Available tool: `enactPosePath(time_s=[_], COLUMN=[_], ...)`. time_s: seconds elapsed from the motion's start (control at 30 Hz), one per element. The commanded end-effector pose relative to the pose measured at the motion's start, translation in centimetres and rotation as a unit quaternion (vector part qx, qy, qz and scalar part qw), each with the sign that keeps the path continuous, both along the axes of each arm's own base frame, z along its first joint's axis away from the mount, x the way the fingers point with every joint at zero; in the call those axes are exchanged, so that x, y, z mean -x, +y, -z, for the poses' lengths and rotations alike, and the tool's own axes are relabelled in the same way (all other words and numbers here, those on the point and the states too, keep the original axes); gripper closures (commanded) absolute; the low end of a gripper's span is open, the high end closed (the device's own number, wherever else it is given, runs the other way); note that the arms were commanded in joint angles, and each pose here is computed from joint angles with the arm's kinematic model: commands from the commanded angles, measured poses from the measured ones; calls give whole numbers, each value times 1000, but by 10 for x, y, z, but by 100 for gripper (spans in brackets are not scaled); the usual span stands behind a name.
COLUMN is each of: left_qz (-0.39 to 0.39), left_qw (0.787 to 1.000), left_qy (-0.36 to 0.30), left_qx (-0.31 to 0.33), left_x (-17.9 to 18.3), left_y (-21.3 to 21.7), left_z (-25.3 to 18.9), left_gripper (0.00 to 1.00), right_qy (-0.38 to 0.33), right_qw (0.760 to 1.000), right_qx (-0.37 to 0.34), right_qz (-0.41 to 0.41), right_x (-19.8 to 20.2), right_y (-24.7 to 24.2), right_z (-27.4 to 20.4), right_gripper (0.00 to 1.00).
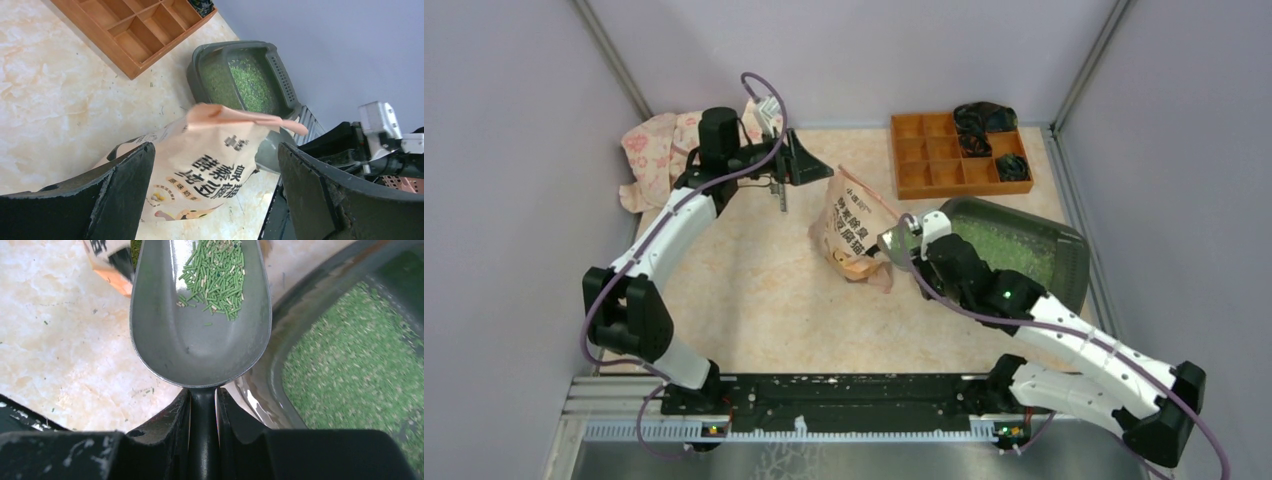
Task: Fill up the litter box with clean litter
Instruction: 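Scoop the cat litter from the cat litter bag, then pour the cat litter into the litter box.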
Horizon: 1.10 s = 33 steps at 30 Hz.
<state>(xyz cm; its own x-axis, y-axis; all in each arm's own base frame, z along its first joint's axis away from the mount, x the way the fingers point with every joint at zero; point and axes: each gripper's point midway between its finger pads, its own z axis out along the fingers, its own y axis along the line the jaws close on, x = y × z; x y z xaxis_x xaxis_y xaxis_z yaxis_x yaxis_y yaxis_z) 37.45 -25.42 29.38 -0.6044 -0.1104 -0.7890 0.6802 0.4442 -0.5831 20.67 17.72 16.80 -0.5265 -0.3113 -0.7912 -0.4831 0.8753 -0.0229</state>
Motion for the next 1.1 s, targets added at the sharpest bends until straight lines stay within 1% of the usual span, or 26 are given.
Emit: enactPosePath(time_s=[0.0,0.07,0.3,0.53,0.7,0.73,0.8,0.9,1.07], left_qz=[5,7,16,31,40,40,46,55,63], left_qw=[1000,1000,1000,999,999,999,998,997,997], left_qy=[-26,-23,-16,-1,8,2,1,1,1], left_qx=[2,4,12,24,28,32,40,46,47], left_x=[-5,-7,-13,-14,-17,-18,-17,-14,-11], left_y=[-2,-3,-7,-12,-15,-16,-17,-18,-19], left_z=[-15,-13,-9,-6,-5,-8,-9,-13,-13], left_gripper=[2,2,2,2,2,2,2,2,2], right_qy=[-50,-35,11,35,65,74,98,133,197], right_qw=[996,996,994,983,973,970,968,959,942], right_qx=[-55,-48,-58,-58,-29,-17,-28,-30,-24], right_qz=[52,60,93,169,221,230,228,250,272], right_x=[4,11,32,48,61,63,64,60,51], right_y=[-21,-30,-47,-80,-103,-107,-105,-115,-126], right_z=[-66,-70,-87,-105,-113,-114,-116,-113,-94], right_gripper=[100,100,100,100,100,100,100,100,100])
